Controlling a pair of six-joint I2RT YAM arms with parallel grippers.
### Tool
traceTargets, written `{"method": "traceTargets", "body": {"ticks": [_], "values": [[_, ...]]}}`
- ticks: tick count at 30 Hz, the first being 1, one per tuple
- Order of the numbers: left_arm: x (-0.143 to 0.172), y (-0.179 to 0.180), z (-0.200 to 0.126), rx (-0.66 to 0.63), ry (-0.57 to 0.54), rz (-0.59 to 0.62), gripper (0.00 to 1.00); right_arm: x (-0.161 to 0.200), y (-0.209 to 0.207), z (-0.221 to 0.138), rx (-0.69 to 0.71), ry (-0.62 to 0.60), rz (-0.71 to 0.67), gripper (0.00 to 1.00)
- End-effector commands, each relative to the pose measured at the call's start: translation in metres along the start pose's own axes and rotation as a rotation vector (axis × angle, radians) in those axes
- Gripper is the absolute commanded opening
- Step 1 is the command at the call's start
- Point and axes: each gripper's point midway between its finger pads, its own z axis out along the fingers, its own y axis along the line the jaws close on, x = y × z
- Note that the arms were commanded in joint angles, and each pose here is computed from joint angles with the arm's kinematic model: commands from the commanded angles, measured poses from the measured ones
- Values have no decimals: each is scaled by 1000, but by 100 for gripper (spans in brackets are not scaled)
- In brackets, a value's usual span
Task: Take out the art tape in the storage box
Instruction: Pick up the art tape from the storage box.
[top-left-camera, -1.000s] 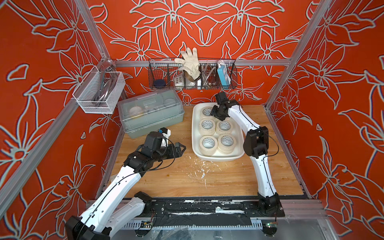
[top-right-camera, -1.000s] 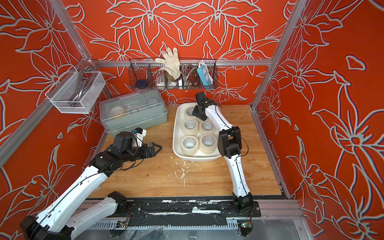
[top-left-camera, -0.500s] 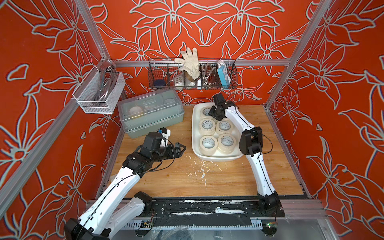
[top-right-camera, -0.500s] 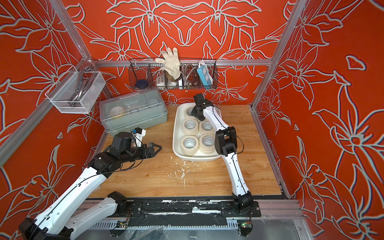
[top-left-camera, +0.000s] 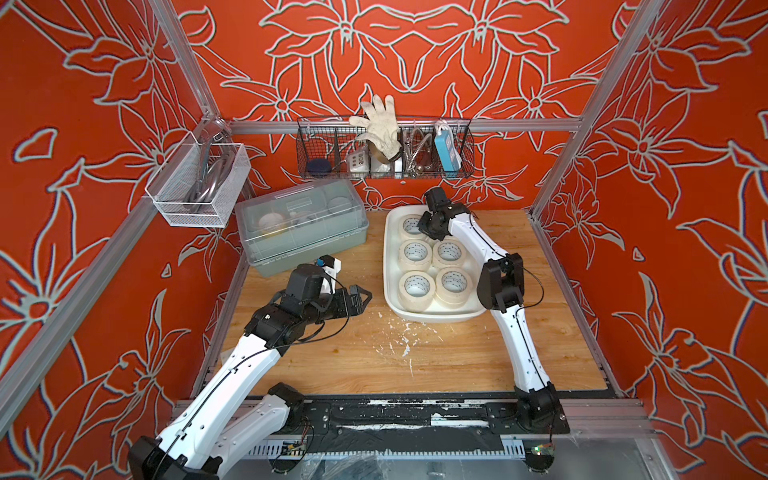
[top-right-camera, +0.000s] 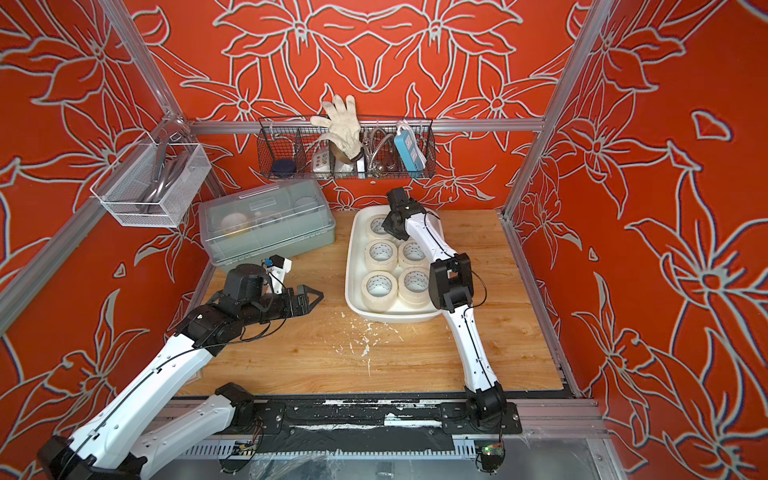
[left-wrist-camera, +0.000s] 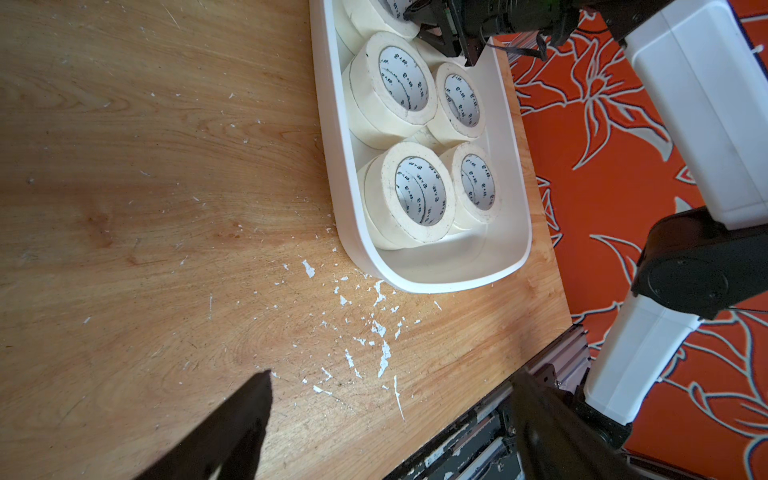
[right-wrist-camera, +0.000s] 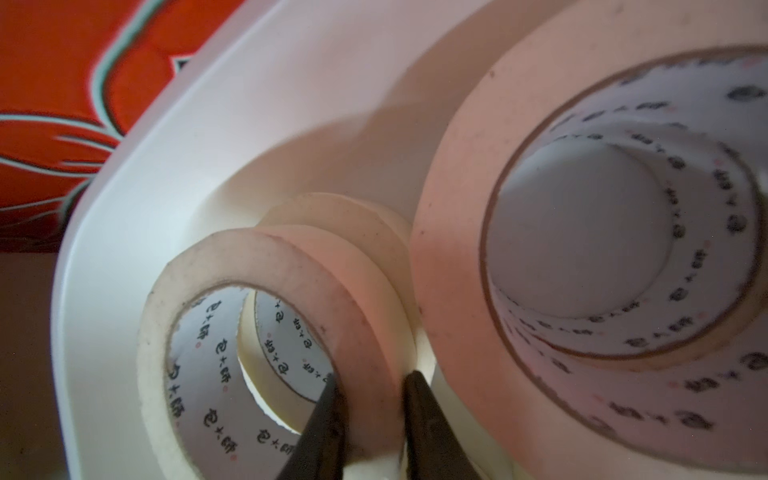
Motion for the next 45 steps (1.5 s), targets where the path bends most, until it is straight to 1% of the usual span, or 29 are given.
{"method": "traceTargets", "body": {"ticks": [1, 8, 12, 16, 20, 23, 26, 30, 33, 38, 41, 45], "values": [[-3, -5, -3, 21, -16, 6, 89, -10, -1, -28, 17, -48, -29, 13], [-5, -7, -1, 21, -13, 19, 88, -19, -1, -71, 17, -97, -104, 8], [-8, -8, -1, 5, 2, 31, 86, -14, 5, -91, -25, -72, -177, 5], [-14, -15, -2, -3, -17, 61, 85, -3, 7, -112, -63, -33, -249, 3], [-21, -26, -2, -23, -26, 114, 85, 21, 14, -129, -175, 30, -342, 0], [-25, -32, 3, -60, -8, 159, 83, 42, 9, -142, -200, 80, -406, 0], [-31, -43, 6, -77, -1, 215, 82, 62, 5, -155, -215, 104, -476, 0], [-35, -59, 14, -94, 27, 292, 81, 89, 3, -177, -230, 105, -562, 0], [-37, -70, 22, -97, 53, 334, 81, 109, -3, -185, -215, 111, -614, 0], [-35, -82, 39, -116, 109, 374, 80, 130, -13, -196, -184, 94, -663, 0], [-33, -80, 54, -149, 159, 378, 76, 139, -14, -203, -179, 71, -686, 0], [-28, -75, 73, -217, 227, 403, 68, 146, -16, -213, -180, 42, -705, 0]]}}
